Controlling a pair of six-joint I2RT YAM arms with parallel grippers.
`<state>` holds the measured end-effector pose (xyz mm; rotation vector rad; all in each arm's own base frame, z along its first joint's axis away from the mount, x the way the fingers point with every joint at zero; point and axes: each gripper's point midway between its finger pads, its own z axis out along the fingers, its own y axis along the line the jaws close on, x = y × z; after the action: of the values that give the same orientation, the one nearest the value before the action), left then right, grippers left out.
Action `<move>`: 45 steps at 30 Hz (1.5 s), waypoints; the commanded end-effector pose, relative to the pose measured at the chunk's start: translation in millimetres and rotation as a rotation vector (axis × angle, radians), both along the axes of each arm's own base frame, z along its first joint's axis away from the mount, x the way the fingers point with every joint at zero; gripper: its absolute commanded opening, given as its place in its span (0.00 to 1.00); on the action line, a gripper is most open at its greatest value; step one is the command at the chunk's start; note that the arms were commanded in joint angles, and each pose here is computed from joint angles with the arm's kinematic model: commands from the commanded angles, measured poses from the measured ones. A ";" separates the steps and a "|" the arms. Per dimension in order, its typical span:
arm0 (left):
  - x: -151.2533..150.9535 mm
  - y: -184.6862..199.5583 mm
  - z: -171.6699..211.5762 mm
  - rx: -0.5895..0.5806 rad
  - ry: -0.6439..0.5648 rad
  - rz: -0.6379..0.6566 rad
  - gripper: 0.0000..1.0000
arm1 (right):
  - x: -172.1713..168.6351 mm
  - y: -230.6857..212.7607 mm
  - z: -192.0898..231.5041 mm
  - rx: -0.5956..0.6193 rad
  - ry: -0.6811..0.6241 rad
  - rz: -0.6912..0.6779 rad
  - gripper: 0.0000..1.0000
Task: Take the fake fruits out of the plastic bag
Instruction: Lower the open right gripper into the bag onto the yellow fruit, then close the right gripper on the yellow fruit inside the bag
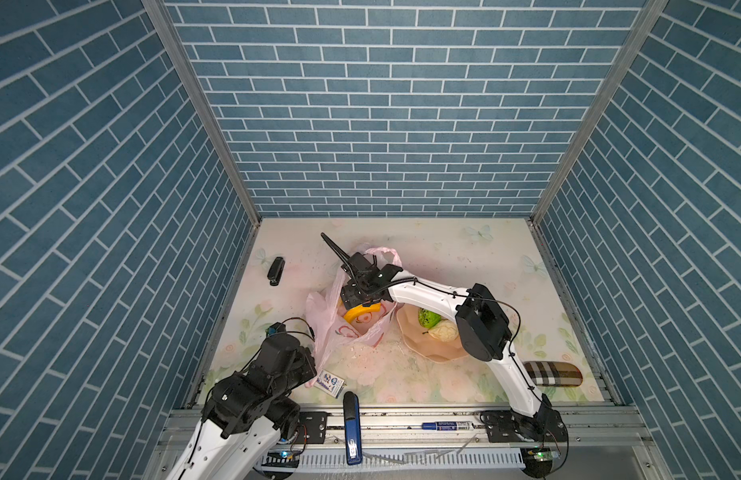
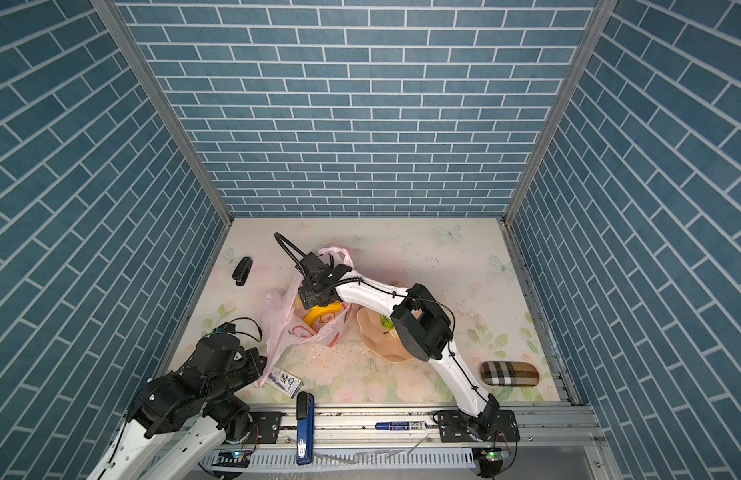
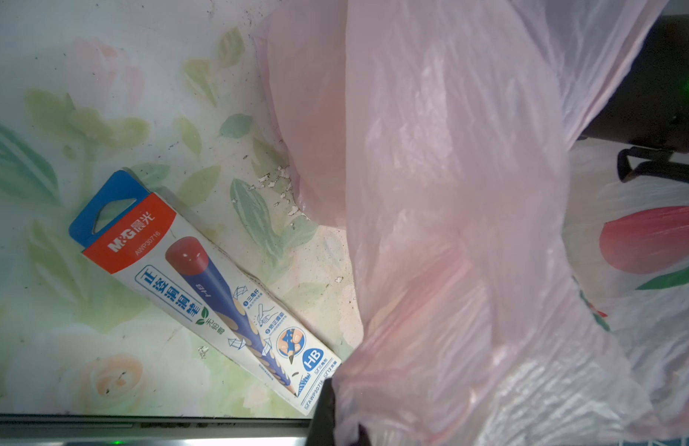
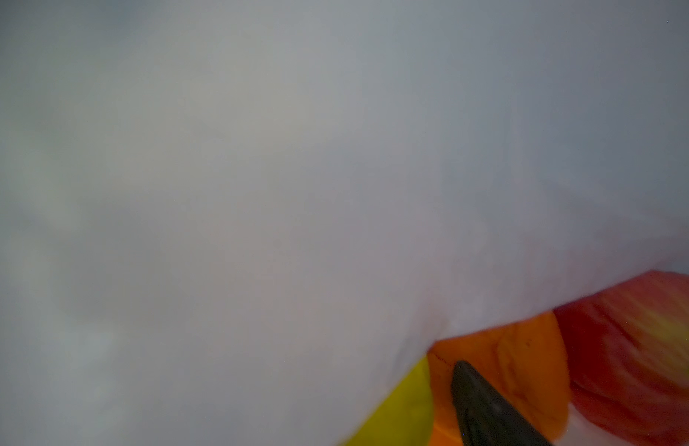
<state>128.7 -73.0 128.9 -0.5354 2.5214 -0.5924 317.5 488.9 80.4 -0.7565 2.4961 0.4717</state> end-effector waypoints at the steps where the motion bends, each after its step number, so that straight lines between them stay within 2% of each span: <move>1: 1.4 0.5 -1.7 -0.005 -0.006 0.010 0.04 | 8.0 -0.6 -11.0 -0.011 0.018 -0.054 0.76; 7: 1.8 0.4 -2.1 -0.017 -0.016 0.018 0.04 | 8.8 -0.2 -17.8 -0.012 0.035 -0.058 0.67; 15: 3.7 2.6 1.7 -0.021 -0.039 0.035 0.04 | 4.3 0.5 -22.1 0.008 0.063 -0.051 0.43; 20: 8.4 6.7 9.9 -0.012 -0.072 0.059 0.04 | 0.9 1.1 -9.3 0.035 0.056 -0.026 0.34; 28: 30.0 1.3 25.1 0.003 -0.138 0.058 0.05 | -16.6 -6.2 14.1 0.058 0.055 0.054 0.27; 29: 33.3 0.0 27.3 0.010 -0.145 0.052 0.05 | -19.7 -7.7 31.4 0.079 0.040 0.068 0.26; 36: 50.5 7.2 35.1 0.125 -0.164 0.057 0.06 | -42.7 -17.8 59.9 0.107 0.054 0.143 0.25; 45: 67.4 14.6 48.3 0.164 -0.220 0.123 0.06 | -62.7 -28.2 90.2 0.121 0.052 0.224 0.24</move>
<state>184.8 -64.6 161.2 -0.5228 2.3611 -0.4051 270.7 471.8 167.0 -0.8991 2.4111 0.7294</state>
